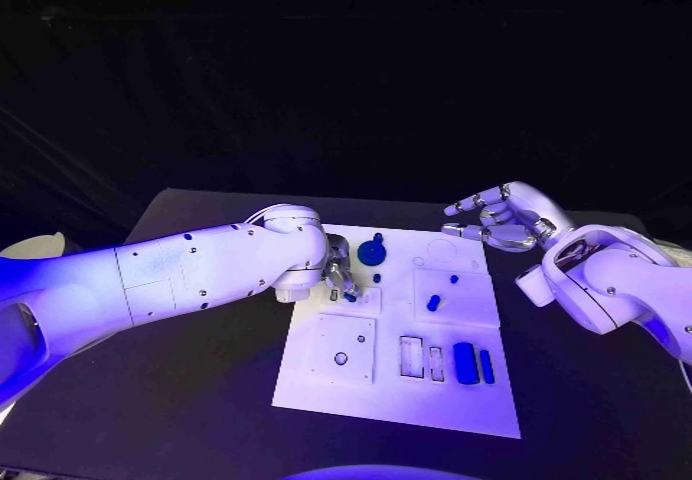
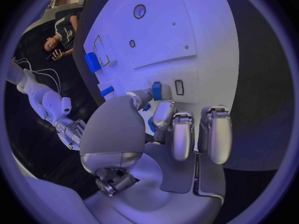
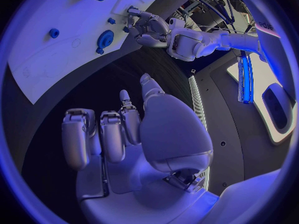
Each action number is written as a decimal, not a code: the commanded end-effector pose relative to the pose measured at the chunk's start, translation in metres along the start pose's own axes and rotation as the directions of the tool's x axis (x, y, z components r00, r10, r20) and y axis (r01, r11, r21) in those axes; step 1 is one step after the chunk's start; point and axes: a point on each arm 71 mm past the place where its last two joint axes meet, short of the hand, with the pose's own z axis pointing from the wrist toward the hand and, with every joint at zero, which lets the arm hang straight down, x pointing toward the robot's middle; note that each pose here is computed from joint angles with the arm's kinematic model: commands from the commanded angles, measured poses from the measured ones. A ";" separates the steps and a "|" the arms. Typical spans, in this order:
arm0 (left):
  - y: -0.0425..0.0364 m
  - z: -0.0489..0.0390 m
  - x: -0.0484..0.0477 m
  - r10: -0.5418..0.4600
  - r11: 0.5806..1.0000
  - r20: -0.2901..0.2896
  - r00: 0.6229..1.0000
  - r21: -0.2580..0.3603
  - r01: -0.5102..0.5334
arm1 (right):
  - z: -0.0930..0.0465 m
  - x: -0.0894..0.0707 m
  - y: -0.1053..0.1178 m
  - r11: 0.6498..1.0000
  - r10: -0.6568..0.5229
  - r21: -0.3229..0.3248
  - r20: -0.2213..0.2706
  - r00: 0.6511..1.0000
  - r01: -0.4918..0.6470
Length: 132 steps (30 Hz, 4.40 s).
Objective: Assemble the parts on the task board
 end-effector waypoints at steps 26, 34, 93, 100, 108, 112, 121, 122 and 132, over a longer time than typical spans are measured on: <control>0.0021 0.0091 0.0047 -0.001 0.999 -0.034 0.999 -0.051 -0.001 | -0.001 0.001 -0.001 1.000 -0.003 0.005 -0.020 1.000 0.003; 0.0038 0.0097 0.0045 0.002 0.998 -0.039 0.999 -0.056 -0.005 | -0.001 0.001 -0.001 1.000 -0.003 0.007 -0.020 1.000 0.003; 0.0521 0.0073 -0.1046 -0.109 0.979 0.077 0.991 -0.167 0.120 | 0.003 0.003 -0.007 0.999 -0.014 0.029 -0.015 1.000 0.015; 0.0519 0.0214 -0.0938 -0.108 0.977 0.047 0.993 -0.179 0.115 | 0.004 0.004 -0.006 1.000 -0.011 0.026 -0.017 1.000 0.012; 0.0494 0.0297 -0.0839 -0.103 0.979 0.015 0.995 -0.177 0.104 | 0.005 0.006 -0.005 1.000 -0.009 0.022 -0.021 1.000 0.010; 0.0493 0.0304 -0.0823 -0.102 0.980 0.005 0.995 -0.173 0.101 | 0.006 0.006 -0.005 1.000 -0.009 0.022 -0.022 1.000 0.009; 0.0490 0.0305 -0.0779 -0.104 0.983 -0.037 0.994 -0.158 0.097 | 0.006 0.008 -0.005 1.000 -0.008 0.022 -0.025 1.000 0.008; 0.0492 0.0305 -0.0778 -0.105 0.983 -0.038 0.994 -0.158 0.097 | 0.006 0.008 -0.005 1.000 -0.008 0.022 -0.025 1.000 0.008; 0.0494 0.0300 -0.0773 -0.107 0.984 -0.037 0.994 -0.147 0.101 | 0.007 0.008 -0.006 1.000 -0.008 0.023 -0.025 1.000 0.008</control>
